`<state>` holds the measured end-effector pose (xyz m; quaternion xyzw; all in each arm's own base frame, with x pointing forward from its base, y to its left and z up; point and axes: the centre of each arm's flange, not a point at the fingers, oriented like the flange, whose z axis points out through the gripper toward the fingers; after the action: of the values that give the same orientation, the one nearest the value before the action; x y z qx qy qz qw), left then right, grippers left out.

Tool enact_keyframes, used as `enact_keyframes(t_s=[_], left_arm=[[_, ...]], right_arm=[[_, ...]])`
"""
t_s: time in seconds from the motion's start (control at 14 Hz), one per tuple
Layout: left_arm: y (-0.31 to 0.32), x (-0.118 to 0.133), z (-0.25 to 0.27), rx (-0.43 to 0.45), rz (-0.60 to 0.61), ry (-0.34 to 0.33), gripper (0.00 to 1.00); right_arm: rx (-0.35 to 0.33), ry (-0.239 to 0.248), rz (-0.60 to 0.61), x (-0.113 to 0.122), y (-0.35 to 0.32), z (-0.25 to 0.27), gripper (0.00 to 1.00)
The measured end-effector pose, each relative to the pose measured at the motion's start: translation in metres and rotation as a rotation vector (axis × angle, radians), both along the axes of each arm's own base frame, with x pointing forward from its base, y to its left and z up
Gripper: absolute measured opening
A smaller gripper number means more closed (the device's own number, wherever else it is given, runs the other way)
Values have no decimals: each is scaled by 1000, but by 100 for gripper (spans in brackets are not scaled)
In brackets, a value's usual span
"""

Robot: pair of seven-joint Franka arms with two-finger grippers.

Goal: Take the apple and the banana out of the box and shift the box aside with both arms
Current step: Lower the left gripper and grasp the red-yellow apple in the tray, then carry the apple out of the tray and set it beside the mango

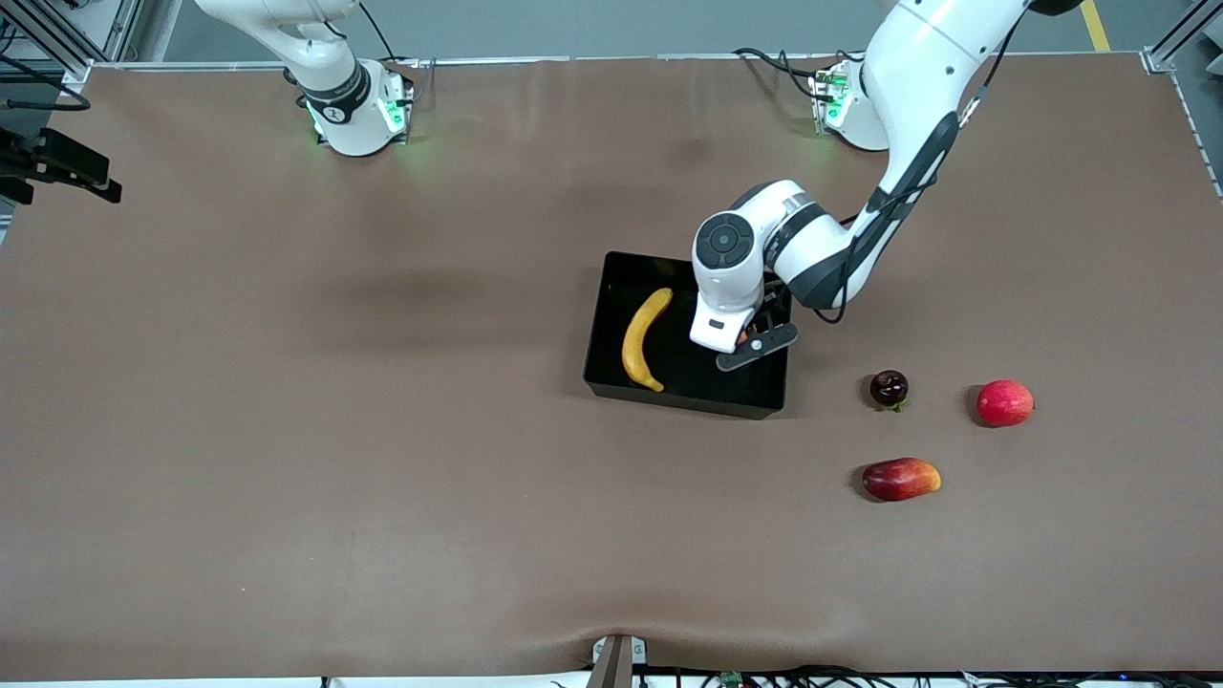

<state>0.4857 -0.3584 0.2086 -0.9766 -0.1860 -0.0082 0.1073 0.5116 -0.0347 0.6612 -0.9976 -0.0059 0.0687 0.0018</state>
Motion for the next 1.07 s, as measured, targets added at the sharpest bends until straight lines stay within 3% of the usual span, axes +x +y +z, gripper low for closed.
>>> enact_keyframes(t_s=[0.21, 0.29, 0.36, 0.43, 0.79, 1.07], left_arm=[[-1, -2, -14, 2, 27, 5, 95], [-2, -1, -13, 0, 33, 1, 89], [-4, 0, -10, -5, 36, -4, 76], [-7, 2, -6, -11, 35, -11, 71], [-23, 23, 73, -72, -5, -104, 71], [12, 53, 147, -110, -73, -89, 71]], right_arm=[[0, 1, 5, 0, 2, 0, 100], [0, 1, 6, 0, 3, 0, 100], [0, 1, 8, 0, 4, 0, 100], [0, 3, 8, 1, 4, -1, 100], [1, 14, -4, 4, -2, -7, 100], [1, 17, -4, 5, -2, -9, 100]])
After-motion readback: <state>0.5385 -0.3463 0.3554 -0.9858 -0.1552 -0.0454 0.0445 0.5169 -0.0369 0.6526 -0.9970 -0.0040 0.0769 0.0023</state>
